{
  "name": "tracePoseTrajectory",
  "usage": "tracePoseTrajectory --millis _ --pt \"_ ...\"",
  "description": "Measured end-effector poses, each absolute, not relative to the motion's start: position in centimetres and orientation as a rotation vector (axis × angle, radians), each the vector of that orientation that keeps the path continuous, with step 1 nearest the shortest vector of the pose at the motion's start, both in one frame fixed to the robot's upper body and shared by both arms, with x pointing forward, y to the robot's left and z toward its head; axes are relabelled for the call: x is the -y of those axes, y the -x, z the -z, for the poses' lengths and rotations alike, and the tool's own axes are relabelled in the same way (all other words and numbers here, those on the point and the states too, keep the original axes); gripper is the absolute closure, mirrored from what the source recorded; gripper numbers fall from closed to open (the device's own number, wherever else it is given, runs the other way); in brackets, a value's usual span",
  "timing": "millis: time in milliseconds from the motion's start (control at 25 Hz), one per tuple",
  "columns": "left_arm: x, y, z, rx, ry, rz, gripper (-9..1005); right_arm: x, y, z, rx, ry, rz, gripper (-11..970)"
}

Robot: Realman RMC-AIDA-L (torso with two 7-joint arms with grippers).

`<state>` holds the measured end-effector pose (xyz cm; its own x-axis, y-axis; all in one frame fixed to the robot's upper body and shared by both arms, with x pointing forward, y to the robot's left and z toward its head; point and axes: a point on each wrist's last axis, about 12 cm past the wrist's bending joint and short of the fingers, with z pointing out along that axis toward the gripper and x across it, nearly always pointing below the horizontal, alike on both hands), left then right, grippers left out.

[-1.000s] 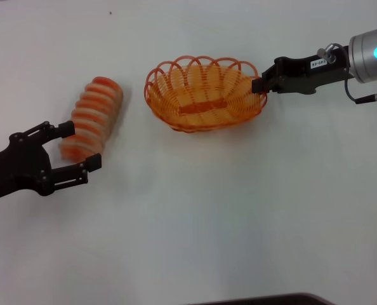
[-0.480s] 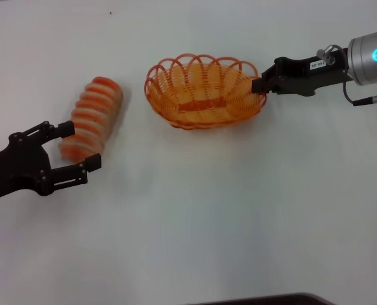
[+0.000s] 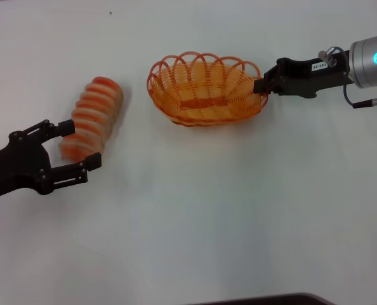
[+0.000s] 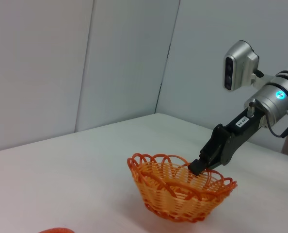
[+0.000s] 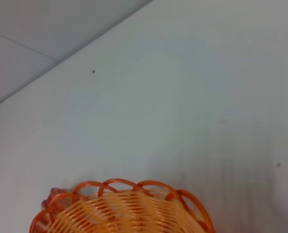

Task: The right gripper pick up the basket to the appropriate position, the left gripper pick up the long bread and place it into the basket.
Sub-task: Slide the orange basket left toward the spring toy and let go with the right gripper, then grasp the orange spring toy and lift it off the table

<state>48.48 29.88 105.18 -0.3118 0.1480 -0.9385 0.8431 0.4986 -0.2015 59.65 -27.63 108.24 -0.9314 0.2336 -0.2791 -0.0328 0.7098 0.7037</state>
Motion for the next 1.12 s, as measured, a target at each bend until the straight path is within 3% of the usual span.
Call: tracePoseTrajectory --millis 440,760,1120 --pt "-29.9 -48.5 -105.2 -1.766 -0.839 0.893 92 28.5 -58.9 -107.7 -2.481 -0.318 -1.192 878" --pt "-30.0 -48.5 -105.3 -1.765 -0.840 0.901 92 29.5 -58.0 -107.7 -2.375 -0.410 -1.304 575" --pt "-30.0 -48.5 -105.4 -1.762 -0.836 0.904 93 33.5 -56.5 -108.0 -2.173 -0.478 -1.295 206"
